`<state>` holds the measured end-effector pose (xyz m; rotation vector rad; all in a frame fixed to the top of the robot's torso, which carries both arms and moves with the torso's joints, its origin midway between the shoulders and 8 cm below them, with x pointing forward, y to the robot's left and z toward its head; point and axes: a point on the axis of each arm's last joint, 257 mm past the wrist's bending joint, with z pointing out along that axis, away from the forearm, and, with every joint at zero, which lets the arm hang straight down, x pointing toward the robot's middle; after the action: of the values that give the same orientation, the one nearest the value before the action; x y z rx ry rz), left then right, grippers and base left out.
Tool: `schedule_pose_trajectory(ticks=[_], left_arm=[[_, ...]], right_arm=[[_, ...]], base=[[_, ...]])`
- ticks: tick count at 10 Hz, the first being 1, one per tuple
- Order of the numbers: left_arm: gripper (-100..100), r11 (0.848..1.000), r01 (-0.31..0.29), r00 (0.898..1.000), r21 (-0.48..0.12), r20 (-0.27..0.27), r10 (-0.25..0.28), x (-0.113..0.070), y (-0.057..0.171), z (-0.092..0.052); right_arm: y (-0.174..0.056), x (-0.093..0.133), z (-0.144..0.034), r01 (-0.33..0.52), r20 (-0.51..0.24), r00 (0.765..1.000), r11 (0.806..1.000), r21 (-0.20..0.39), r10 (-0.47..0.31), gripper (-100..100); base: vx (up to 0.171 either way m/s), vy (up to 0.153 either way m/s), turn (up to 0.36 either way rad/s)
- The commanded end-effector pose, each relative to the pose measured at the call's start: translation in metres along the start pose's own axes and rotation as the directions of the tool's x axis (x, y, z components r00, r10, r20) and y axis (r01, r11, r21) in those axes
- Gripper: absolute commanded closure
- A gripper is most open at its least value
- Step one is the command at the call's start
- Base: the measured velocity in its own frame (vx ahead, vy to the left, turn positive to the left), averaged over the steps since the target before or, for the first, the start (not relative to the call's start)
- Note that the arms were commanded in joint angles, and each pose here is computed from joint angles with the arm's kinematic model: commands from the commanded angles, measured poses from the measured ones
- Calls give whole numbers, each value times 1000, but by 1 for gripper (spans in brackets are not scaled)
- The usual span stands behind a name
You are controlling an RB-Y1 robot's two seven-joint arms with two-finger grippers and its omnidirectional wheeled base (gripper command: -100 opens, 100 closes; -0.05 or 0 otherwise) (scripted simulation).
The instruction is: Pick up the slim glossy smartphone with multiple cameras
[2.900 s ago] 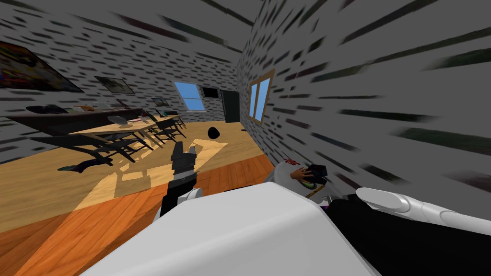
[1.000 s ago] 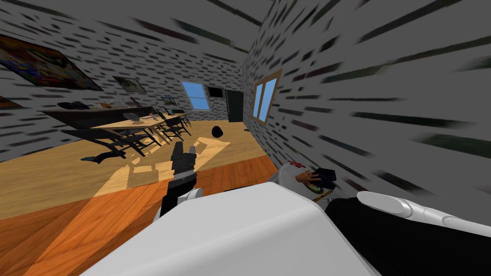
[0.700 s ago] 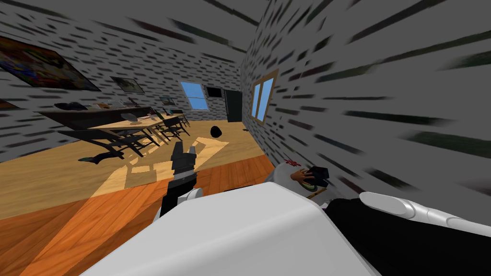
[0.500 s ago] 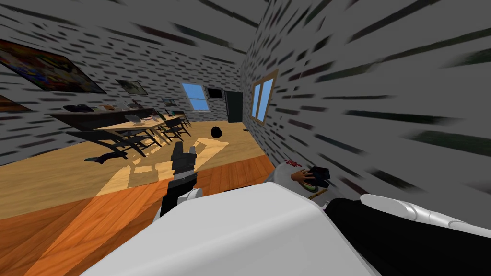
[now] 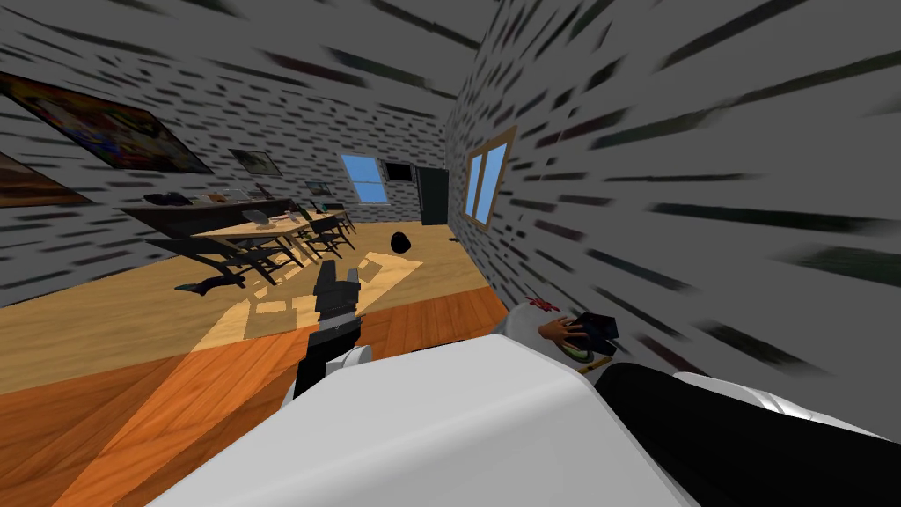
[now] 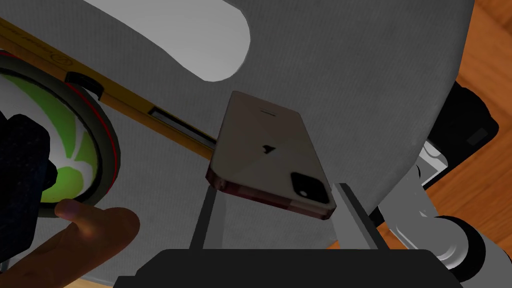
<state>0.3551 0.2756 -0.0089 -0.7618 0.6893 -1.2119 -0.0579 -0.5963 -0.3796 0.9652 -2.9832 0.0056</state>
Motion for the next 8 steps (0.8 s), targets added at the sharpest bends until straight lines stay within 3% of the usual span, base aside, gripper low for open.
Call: schedule_pose_trajectory(ticks=[1, 4, 5, 6, 8], left_arm=[[0, 1000, 0, 1000, 0, 0, 0, 0, 0, 0], [0, 1000, 0, 1000, 0, 0, 0, 0, 0, 0], [0, 1000, 0, 1000, 0, 0, 0, 0, 0, 0], [0, 1000, 0, 1000, 0, 0, 0, 0, 0, 0], [0, 1000, 0, 1000, 0, 0, 0, 0, 0, 0]], right_arm=[[0, 0, 0, 0, 0, 1000, 1000, 0, 0, 100], [1, 0, 0, 4, -1, 1000, 1000, -3, -4, 100], [1, 0, 0, 5, -1, 1000, 1000, -3, -5, 0], [-9, -6, -7, 10, 3, 1000, 1000, 3, -10, 100], [-20, -16, -14, 24, 7, 1000, 1000, 1, -24, 100]], base=[[-1, 5, -1], [0, 0, 0], [0, 0, 0], [-20, -1, -76], [-44, 3, -118]])
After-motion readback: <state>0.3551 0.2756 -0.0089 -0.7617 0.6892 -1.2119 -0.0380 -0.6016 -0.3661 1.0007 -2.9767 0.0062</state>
